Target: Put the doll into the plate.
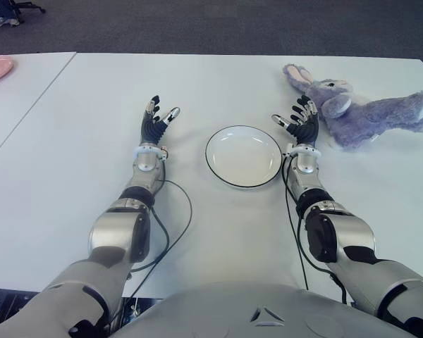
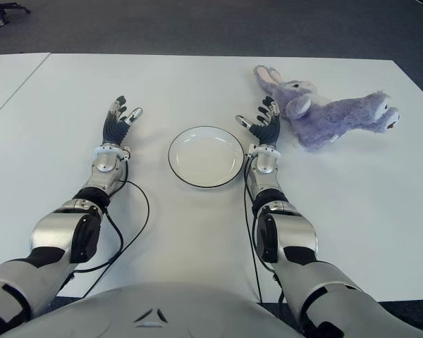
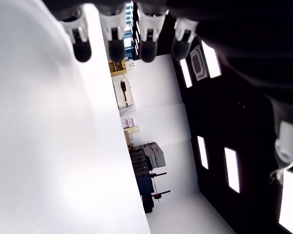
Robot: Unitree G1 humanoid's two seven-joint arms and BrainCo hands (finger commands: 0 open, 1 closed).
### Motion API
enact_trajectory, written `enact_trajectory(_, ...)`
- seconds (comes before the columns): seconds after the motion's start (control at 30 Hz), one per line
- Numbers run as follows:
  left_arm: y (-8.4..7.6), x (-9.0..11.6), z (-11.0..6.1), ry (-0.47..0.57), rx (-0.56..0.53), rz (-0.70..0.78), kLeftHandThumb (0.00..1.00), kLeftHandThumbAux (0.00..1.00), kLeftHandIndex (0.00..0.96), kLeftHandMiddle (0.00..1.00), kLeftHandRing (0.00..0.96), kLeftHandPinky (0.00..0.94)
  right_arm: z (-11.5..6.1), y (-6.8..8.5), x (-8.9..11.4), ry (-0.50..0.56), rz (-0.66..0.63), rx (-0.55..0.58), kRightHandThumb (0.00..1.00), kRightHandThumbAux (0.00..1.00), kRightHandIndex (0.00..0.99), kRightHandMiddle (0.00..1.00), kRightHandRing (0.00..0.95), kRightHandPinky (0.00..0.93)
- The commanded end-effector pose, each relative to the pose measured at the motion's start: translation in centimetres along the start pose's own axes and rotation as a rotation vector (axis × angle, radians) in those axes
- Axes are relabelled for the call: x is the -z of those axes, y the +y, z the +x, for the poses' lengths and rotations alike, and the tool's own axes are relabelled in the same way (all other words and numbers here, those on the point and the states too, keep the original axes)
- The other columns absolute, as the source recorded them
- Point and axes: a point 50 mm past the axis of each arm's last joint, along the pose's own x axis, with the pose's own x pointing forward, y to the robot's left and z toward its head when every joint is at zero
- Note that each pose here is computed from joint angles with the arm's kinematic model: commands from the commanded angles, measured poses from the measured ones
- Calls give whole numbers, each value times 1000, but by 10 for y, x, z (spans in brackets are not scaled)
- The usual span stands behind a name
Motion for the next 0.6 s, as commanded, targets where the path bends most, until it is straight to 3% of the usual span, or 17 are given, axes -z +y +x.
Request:
enact_trajectory(0.03,-18,91,-70,446,56,31,0,500,47,75,55,43,-83,-20,98,472,-95,3,10,935,140,169,194,242)
enact_trajectory(0.33,-18,92,-70,448,56,25,0,507,45,75,54,38,-79,-17,96,470,-83,1,26,932,145,169,200,261)
enact_trajectory(0.6,-17,92,-70,453,56,27,0,509,48,76,54,39,-57,-7,76,378,-84,-13,83,880,149,171,200,247)
